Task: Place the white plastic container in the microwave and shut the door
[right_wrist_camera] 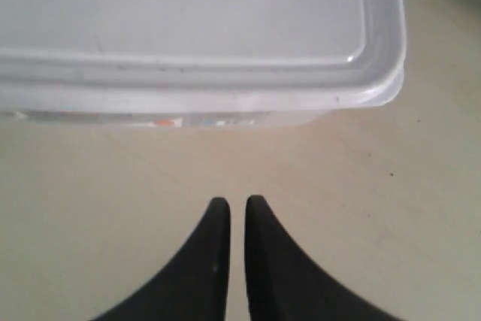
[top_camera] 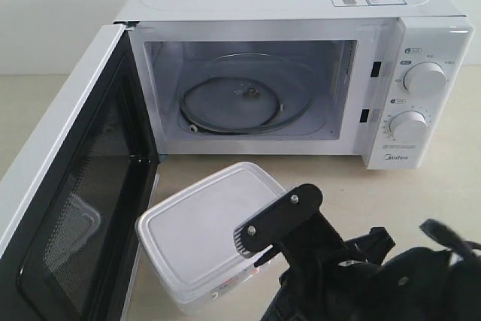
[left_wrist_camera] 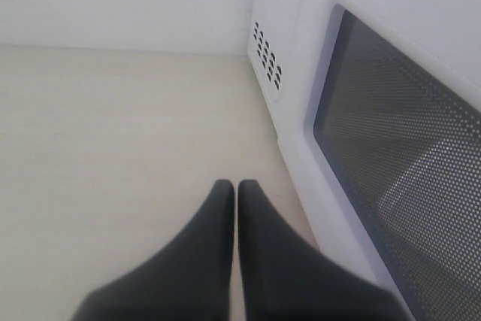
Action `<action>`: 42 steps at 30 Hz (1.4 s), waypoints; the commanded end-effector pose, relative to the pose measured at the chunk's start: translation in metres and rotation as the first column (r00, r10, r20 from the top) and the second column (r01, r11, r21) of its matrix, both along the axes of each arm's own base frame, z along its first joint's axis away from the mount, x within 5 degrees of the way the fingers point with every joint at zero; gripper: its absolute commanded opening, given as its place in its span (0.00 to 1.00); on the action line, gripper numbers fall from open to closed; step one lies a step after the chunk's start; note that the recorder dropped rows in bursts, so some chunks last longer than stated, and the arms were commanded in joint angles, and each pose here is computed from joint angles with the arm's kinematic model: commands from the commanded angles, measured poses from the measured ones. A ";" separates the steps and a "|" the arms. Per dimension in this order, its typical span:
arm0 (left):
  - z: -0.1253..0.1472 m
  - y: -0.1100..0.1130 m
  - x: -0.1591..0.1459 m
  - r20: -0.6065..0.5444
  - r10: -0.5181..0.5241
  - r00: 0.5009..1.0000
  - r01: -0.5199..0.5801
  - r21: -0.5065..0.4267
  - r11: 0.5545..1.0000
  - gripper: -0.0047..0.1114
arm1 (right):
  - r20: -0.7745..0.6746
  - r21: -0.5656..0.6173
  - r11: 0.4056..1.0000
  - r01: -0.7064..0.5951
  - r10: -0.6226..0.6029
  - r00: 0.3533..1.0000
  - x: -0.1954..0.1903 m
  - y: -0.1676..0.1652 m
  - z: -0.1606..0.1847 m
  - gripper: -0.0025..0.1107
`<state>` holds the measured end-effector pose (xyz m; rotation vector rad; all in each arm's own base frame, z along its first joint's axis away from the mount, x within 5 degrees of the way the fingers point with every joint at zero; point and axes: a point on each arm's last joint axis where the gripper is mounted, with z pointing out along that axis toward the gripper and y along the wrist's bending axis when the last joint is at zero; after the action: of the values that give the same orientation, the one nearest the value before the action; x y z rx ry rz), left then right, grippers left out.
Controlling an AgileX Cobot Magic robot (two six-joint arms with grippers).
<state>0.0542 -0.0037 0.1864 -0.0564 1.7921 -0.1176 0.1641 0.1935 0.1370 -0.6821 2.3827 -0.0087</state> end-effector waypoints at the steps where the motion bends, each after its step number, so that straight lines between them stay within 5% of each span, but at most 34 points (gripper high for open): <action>1: -0.001 0.000 0.000 0.001 0.005 1.000 -0.005 -0.015 1.000 0.07 | 0.014 -0.055 0.998 0.037 -0.036 0.999 0.008 0.004 -0.014 0.09; 18: -0.001 0.000 0.000 0.001 0.005 1.000 -0.005 -0.015 1.000 0.07 | 0.296 -0.068 0.991 0.116 -0.091 0.951 0.050 0.037 0.008 0.09; 25: -0.001 0.000 0.000 0.001 0.005 1.000 -0.005 -0.015 1.000 0.07 | 0.267 -0.052 0.980 0.193 -0.172 0.948 0.047 0.029 0.029 0.09; 35: -0.001 0.000 0.000 0.001 0.005 1.000 -0.005 -0.015 1.000 0.07 | 0.351 -0.028 0.999 0.024 -0.012 0.936 0.028 0.006 0.094 0.09; 42: -0.001 0.000 0.000 0.001 0.005 1.000 -0.005 -0.015 1.000 0.07 | 0.294 0.056 0.994 -0.097 0.077 0.953 0.020 0.014 0.092 0.09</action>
<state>0.0542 -0.0037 0.1864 -0.0564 1.7921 -0.1176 0.1893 0.2052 0.2332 -0.6493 2.0450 -0.0739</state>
